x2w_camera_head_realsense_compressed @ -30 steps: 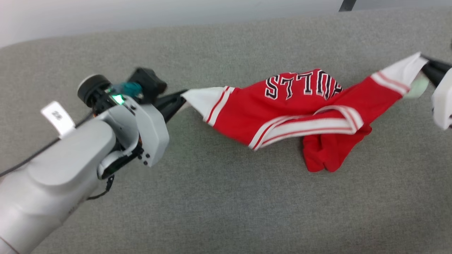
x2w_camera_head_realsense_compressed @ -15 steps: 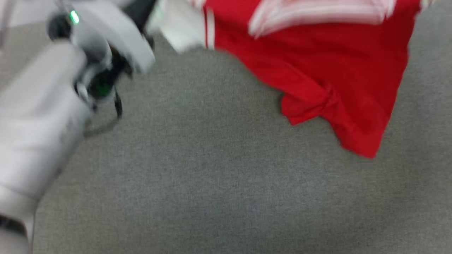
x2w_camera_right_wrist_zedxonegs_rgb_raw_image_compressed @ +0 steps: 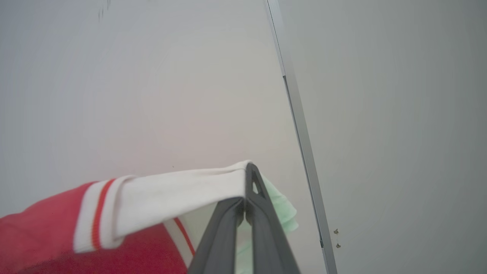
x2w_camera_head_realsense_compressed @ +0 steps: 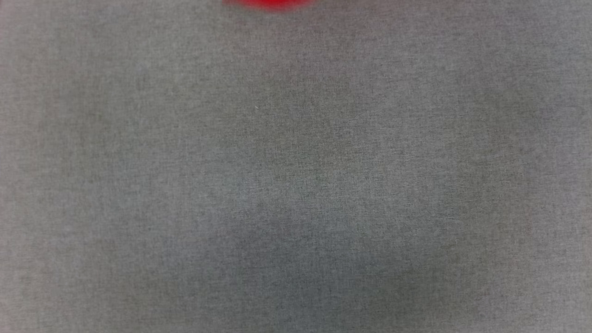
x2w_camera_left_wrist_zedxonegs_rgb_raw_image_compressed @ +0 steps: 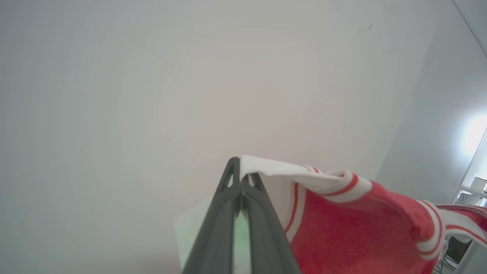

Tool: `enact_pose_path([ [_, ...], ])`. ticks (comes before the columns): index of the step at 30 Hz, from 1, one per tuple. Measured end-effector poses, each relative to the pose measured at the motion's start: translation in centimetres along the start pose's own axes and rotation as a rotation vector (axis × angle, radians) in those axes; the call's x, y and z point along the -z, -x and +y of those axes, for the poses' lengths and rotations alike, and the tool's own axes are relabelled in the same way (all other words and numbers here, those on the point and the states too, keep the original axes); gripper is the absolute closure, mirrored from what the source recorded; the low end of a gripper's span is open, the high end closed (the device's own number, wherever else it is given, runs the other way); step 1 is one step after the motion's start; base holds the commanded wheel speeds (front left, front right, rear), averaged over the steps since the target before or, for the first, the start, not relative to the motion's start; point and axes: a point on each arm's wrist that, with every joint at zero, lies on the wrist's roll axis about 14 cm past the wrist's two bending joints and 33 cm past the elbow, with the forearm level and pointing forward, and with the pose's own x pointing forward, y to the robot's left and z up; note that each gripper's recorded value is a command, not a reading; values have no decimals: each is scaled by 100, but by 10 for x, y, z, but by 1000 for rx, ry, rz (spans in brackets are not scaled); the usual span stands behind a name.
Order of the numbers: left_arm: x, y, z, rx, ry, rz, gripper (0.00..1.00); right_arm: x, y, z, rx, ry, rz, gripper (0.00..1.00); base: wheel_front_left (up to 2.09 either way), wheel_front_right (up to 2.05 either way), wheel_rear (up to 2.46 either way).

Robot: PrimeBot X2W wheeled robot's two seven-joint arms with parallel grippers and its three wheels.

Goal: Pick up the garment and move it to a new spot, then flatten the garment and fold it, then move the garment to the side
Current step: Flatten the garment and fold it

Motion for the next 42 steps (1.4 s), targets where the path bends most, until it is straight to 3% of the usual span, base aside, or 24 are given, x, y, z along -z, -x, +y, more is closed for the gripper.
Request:
enact_pose_path([
  [5,-3,4,3,-12,28,-5,100,-6,1,11,-37,43,8,100,0,0,0],
  [9,58,35,11,-23,68,181,100,44,23,8,-57,71,177,100,0,0,0],
  [11,79,52,9,-15,138,245,100,64,37,5,-69,80,256,100,0,0,0],
  [19,152,154,8,32,224,513,100,118,105,-25,-100,112,523,100,0,0,0],
  [28,155,240,-2,25,301,552,100,143,203,-46,-114,51,735,100,0,0,0],
  [36,157,312,-27,-3,322,654,100,133,270,-69,-84,66,834,100,0,0,0],
  [42,147,341,-46,-1,343,686,100,129,312,-72,-85,74,889,100,0,0,0],
])
